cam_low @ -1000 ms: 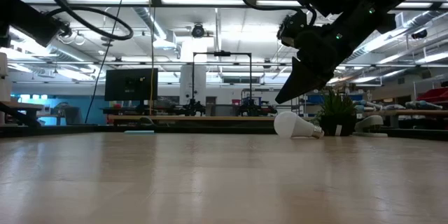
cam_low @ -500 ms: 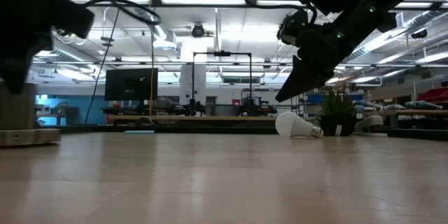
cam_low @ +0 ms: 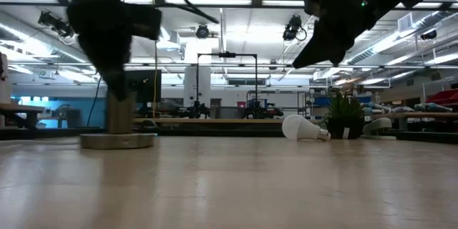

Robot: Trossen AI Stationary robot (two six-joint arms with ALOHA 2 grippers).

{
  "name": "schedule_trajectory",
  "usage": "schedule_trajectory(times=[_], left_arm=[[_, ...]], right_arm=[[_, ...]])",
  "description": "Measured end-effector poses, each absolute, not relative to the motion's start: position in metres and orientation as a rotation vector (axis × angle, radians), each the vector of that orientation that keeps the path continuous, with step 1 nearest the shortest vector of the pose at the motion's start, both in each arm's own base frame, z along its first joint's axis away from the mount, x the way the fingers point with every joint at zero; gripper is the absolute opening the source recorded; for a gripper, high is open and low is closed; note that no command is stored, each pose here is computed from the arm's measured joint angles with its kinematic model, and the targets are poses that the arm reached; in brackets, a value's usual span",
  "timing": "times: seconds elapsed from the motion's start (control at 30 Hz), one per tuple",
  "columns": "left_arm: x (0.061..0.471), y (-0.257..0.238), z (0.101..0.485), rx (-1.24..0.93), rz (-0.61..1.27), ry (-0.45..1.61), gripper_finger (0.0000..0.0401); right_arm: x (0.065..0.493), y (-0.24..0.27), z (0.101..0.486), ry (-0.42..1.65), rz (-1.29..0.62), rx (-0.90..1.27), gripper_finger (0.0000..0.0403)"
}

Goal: Screw lightbulb
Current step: Move the lamp to the center of the table

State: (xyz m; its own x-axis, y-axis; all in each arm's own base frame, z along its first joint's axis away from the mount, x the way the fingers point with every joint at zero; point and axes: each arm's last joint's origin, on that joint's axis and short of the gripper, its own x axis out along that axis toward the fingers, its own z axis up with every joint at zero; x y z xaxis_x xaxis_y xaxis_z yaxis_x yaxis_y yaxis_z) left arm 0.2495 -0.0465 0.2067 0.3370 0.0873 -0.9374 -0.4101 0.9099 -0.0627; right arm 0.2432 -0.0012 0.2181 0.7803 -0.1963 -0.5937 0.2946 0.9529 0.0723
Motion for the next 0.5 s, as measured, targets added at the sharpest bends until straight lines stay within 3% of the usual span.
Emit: schedule_trajectory(times=[0.5], left_arm=[[0.351, -0.008, 0.21, -0.059, 0.233, 1.118, 0.0007]], right_arm=[[0.214, -0.002, 0.245, 0.567, -0.262, 0.177, 0.0022]])
